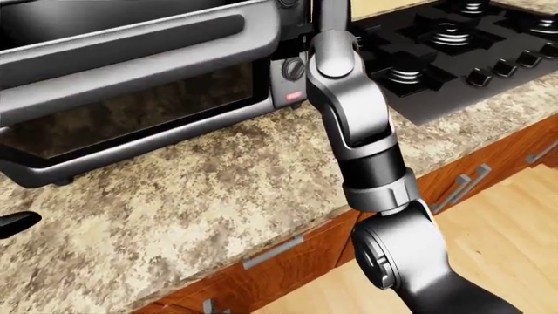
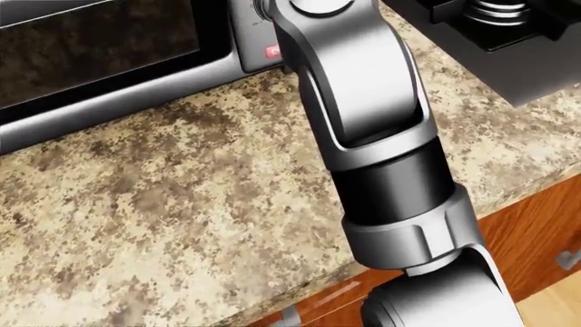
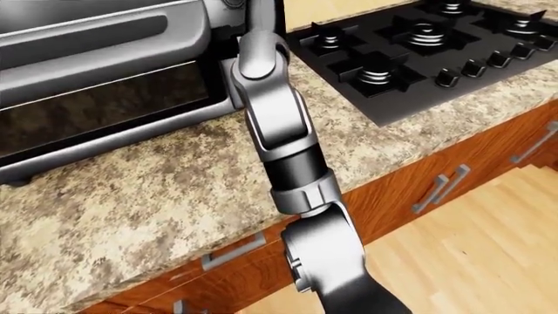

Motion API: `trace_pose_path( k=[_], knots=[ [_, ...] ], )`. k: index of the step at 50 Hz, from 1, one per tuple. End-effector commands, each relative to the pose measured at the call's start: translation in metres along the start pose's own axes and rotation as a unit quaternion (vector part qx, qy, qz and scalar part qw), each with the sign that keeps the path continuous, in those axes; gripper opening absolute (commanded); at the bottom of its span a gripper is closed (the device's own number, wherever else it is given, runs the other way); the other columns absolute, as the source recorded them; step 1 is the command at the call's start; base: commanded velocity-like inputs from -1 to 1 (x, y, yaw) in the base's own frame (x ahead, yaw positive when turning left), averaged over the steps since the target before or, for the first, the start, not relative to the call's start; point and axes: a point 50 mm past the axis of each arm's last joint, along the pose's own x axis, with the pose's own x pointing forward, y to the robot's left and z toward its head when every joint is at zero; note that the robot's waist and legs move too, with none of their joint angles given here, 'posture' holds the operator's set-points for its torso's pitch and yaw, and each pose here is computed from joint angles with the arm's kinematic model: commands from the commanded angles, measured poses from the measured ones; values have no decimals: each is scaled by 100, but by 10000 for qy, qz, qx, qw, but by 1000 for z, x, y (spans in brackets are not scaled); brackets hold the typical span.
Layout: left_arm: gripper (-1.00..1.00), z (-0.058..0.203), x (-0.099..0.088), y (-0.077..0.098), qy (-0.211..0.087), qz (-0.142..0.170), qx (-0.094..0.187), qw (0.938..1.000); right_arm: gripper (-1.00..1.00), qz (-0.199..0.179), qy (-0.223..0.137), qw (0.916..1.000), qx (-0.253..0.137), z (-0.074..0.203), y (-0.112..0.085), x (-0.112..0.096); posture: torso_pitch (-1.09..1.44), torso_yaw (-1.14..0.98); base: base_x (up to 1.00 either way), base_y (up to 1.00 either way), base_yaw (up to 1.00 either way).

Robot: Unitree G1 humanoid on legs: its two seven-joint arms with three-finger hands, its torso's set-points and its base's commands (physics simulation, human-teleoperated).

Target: Close the toaster oven door.

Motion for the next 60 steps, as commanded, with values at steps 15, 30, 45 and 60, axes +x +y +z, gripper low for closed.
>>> trace_pose_path(
  k=[15,30,45,60],
  knots=[
    [100,22,-32,-25,-362,-585,-53,9976,100,295,-1295,9902,422,63,2,-6,0,0,0,0,0],
    [100,17,-73,-44,-165,-1215,-174,9923,100,284,-1294,9904,402,63,2,-5,0,0,0,0,0],
    [100,12,-95,-56,29,-1567,-303,9872,100,266,-1301,9903,416,65,1,-3,0,0,0,0,0],
    [100,25,-103,-71,-79,-2144,-407,9759,100,271,-1309,9901,435,68,1,-4,0,0,0,0,0]
  ],
)
